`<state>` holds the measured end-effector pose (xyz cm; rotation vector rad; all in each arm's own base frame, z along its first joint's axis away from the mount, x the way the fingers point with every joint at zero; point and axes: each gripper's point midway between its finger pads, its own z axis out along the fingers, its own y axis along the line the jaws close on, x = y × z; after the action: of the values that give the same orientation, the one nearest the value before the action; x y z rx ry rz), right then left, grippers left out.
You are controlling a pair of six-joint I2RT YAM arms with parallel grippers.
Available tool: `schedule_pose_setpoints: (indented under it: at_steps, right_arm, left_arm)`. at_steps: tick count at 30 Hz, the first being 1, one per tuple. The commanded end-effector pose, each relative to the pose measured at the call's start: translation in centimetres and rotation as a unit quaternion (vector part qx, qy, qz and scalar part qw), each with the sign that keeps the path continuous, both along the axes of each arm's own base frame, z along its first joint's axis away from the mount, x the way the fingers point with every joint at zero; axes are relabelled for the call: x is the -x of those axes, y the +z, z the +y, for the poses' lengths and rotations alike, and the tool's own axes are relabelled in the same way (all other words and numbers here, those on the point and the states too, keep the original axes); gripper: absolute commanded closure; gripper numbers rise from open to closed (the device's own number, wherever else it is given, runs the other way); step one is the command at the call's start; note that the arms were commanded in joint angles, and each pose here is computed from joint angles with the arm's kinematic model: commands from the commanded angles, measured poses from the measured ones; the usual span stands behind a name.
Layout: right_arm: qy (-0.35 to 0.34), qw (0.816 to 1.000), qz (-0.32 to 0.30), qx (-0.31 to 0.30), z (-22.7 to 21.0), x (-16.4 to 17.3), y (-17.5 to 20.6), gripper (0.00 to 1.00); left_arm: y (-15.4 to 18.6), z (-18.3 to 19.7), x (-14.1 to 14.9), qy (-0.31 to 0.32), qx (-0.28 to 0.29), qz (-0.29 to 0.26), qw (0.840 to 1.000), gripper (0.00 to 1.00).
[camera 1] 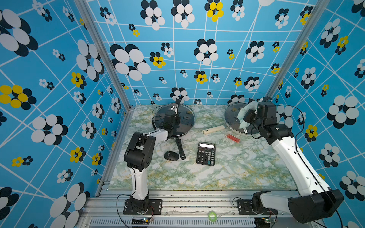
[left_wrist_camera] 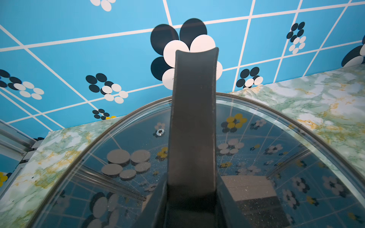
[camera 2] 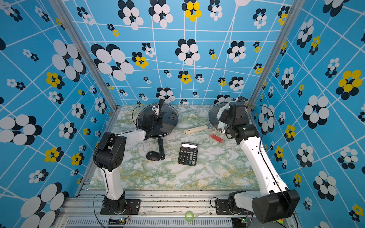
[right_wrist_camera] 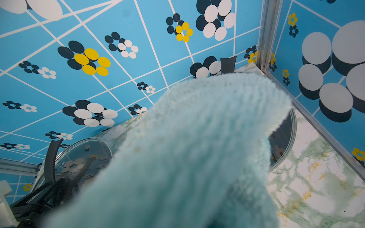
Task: Wipe the pot lid with a cloth
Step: Place the pot lid on the cooking pot.
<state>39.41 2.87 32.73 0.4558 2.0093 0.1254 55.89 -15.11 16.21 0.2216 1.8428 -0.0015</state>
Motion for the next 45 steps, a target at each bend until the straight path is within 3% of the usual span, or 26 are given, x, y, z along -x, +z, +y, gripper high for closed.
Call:
schedule_pose_setpoints:
  at_steps: [1, 32, 37, 42, 43, 44, 45]
  right_arm:
    - [0.009, 1.0, -0.013, 0.003, 0.3, -0.2, 1.3, 1.0]
    - [0.011, 1.0, -0.007, 0.006, 0.3, 0.0, 1.2, 1.0]
    - [0.007, 1.0, -0.005, 0.008, 0.0, 0.2, 1.0, 1.0]
    - [0.007, 1.0, 0.002, 0.008, 0.0, 0.4, 0.2, 1.0]
    - [0.007, 1.0, 0.006, 0.007, 0.1, 0.4, -0.2, 1.0]
    - [0.008, 1.0, 0.01, 0.006, 0.1, 0.4, -0.5, 1.0]
    - [0.011, 1.0, 0.019, 0.004, 0.3, 0.5, -1.2, 1.0]
  left_arm:
    - [5.7, 1.0, -0.9, 0.029, 0.04, -0.097, 0.994, 1.0]
    - [3.5, 1.2, -0.8, 0.038, 0.073, -0.072, 0.994, 0.98]
    - [3.8, 1.7, -0.5, 0.055, 0.06, -0.077, 0.994, 0.68]
    - [6.1, 1.4, 0.0, 0.044, 0.062, -0.1, 0.992, 0.49]
    - [6.8, 1.5, 0.1, 0.045, 0.061, -0.108, 0.991, 0.4]
    - [7.6, 1.4, 0.3, 0.046, 0.06, -0.117, 0.99, 0.09]
    - [8.7, 1.5, 0.5, 0.048, 0.058, -0.128, 0.989, 0.01]
